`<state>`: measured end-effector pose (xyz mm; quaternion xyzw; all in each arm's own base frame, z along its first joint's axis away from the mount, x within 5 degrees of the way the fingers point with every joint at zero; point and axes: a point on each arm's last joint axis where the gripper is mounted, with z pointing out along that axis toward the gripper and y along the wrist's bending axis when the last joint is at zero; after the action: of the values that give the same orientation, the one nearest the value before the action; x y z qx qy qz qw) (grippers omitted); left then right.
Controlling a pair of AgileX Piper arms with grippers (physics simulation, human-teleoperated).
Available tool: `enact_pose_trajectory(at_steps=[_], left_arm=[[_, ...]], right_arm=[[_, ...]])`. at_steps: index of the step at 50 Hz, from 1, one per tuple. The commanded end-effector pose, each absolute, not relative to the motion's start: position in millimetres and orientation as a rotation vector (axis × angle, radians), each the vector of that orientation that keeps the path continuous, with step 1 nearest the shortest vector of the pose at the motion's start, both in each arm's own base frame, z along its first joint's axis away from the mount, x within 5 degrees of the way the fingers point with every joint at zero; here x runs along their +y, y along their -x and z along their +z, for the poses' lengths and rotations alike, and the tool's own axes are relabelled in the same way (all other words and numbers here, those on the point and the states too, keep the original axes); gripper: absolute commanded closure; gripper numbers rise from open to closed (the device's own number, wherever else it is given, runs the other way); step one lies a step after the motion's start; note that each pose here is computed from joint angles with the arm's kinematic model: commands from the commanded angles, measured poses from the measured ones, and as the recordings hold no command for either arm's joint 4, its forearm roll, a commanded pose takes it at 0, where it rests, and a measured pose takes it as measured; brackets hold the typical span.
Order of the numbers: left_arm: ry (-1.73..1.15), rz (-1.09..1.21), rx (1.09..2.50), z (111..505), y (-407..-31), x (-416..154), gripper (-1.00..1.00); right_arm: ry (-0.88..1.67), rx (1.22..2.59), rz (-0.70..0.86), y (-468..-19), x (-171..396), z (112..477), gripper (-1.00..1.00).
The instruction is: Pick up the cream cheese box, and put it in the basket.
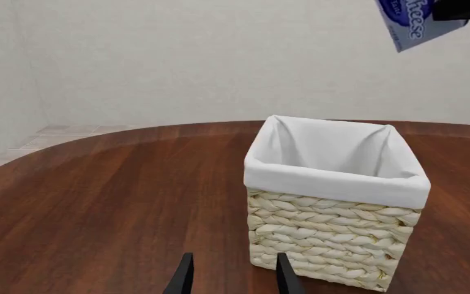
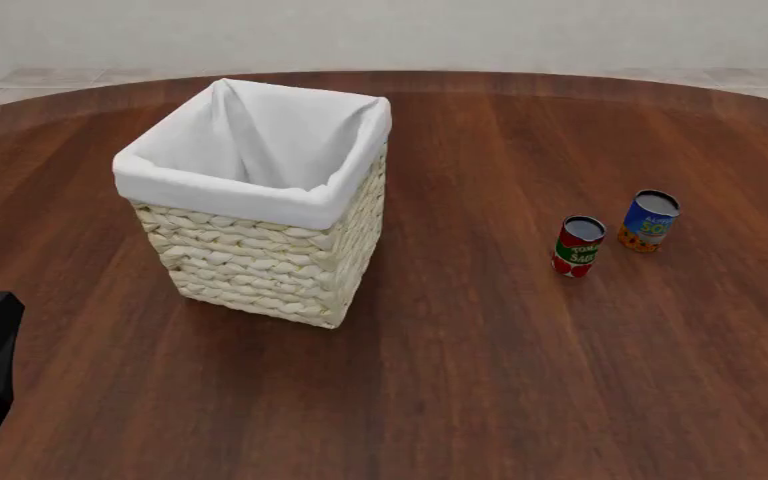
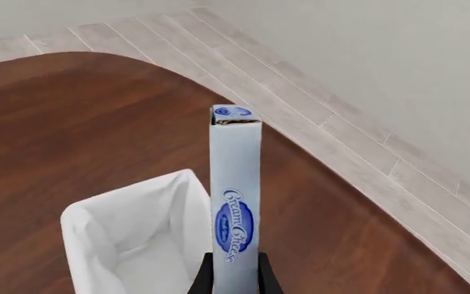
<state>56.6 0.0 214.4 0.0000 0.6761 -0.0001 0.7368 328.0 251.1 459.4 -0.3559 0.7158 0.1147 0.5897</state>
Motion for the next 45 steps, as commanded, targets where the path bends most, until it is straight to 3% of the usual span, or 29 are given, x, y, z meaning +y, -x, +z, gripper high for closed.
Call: enact_pose_trajectory(at_steps=[1,28,45], left_arm=[[0.0,0.0,1.485,214,-57,0,-1.0],[0.0,0.0,1.485,214,-57,0,-1.0],[0.0,0.0,1.485,214,-57,0,-1.0]], right_arm=[[0.797,1.623,0.384,-304,269,467,1.0],[0.709,1.524,0.559,-263,272,450,1.0],[0.632,1.599,0.578,-297,284,413,1.0]])
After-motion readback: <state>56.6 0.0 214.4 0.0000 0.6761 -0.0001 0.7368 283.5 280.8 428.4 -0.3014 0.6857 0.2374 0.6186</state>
